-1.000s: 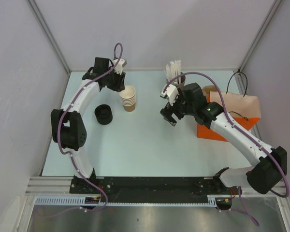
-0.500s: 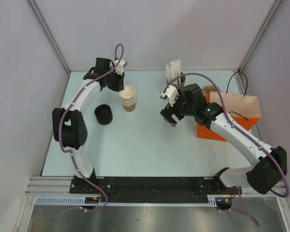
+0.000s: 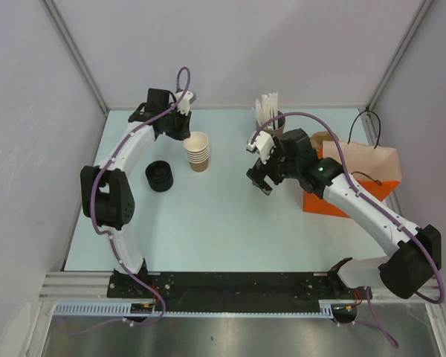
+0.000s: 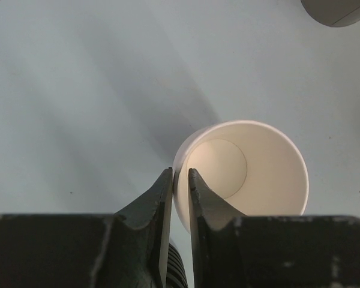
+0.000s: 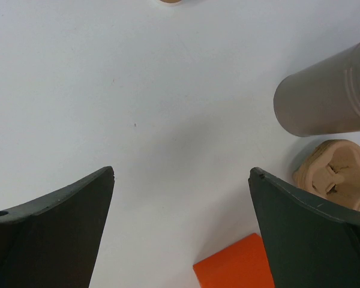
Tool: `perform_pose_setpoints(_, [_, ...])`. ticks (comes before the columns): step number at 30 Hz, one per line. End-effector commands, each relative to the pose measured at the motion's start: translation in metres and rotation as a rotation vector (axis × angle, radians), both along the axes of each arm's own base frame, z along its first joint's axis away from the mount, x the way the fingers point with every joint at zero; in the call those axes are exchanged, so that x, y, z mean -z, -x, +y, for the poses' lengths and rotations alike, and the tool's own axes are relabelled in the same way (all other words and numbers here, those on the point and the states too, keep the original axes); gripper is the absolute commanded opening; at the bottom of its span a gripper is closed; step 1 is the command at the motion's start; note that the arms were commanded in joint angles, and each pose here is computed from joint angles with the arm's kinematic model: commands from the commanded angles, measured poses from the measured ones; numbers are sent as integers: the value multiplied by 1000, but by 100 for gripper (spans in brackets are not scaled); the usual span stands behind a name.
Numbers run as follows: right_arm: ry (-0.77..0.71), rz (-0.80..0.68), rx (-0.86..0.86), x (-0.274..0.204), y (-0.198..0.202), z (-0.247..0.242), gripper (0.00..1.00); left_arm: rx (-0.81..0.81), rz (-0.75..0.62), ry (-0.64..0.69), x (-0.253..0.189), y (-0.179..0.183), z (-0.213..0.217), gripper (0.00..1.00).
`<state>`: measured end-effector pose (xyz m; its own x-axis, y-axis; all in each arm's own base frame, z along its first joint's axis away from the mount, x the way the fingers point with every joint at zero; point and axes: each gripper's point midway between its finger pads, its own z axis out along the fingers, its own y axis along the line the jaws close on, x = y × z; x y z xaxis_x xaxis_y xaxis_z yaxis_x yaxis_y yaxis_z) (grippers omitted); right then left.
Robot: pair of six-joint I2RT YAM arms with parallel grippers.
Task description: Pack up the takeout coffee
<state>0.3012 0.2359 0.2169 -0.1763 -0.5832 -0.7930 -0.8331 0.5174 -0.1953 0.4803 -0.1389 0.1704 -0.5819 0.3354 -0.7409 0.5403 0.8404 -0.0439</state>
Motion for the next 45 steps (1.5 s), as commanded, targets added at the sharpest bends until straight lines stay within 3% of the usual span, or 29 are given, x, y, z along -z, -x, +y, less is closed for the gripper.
perform_pose_setpoints(1, [-26,-58,1,-16,-3,-1,100,4,-40,-6,-12,-10,-2,20])
perform_pose_setpoints(19, [-21,-63,7,-16,-5,-3,100,1,-55,14,-24,-10,-4,2])
perform_pose_setpoints(34, [-19,-60,19,-15,-7,-7,100,-12,-79,37,-42,-10,-1,0])
perform_pose_setpoints(45, [-14,-57,21,-13,-8,-7,100,2,-145,89,-86,-7,-2,0])
